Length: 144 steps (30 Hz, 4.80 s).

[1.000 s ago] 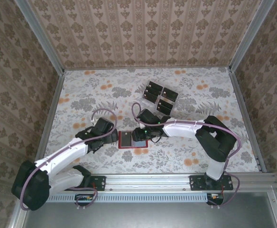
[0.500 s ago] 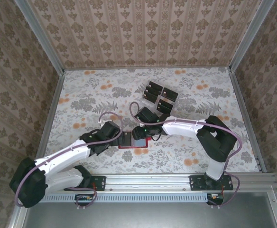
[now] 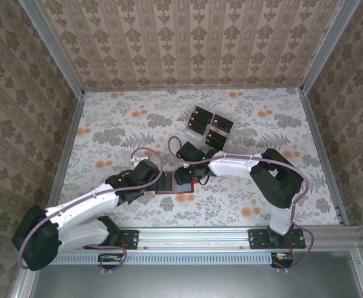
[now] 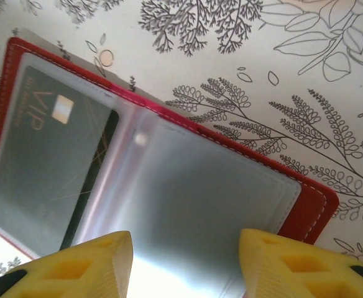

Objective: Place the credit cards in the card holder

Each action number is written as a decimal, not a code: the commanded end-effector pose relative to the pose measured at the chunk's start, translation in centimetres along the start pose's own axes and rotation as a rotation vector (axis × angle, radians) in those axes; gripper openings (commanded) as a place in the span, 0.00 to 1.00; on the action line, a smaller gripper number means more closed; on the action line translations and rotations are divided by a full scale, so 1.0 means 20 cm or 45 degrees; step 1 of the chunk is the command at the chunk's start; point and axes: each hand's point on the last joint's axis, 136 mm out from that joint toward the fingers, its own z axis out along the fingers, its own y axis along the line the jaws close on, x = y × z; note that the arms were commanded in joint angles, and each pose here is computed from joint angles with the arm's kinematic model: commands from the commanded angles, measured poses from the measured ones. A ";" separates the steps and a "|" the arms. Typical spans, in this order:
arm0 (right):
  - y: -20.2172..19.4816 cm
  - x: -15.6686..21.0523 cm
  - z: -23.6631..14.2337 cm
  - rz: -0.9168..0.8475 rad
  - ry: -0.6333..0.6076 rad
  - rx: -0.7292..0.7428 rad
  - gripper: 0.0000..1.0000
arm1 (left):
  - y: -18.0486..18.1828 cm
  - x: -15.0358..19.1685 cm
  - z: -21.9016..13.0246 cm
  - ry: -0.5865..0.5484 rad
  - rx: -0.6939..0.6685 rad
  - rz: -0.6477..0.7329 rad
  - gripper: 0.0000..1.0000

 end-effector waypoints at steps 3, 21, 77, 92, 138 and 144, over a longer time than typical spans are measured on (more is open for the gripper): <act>0.04 0.05 0.05 0.068 0.056 -0.070 0.50 | -0.02 0.02 0.00 -0.056 0.071 0.008 1.00; 0.02 0.07 0.10 0.358 0.086 -0.169 0.52 | -0.18 0.08 0.01 -0.134 0.299 0.141 1.00; 0.00 0.02 -0.05 0.441 -0.020 -0.215 0.55 | -0.15 0.23 0.22 -0.042 0.063 0.333 1.00; 0.05 0.00 0.02 0.441 0.006 -0.298 0.54 | -0.15 0.21 0.21 -0.051 0.063 0.333 1.00; 0.45 -0.27 -0.02 0.281 0.075 -0.403 0.56 | 0.11 0.02 -0.22 -0.360 0.176 -0.064 1.00; 0.41 -0.43 -0.38 0.186 -0.134 -0.460 0.56 | 0.11 -0.01 -0.24 -0.351 0.155 -0.068 1.00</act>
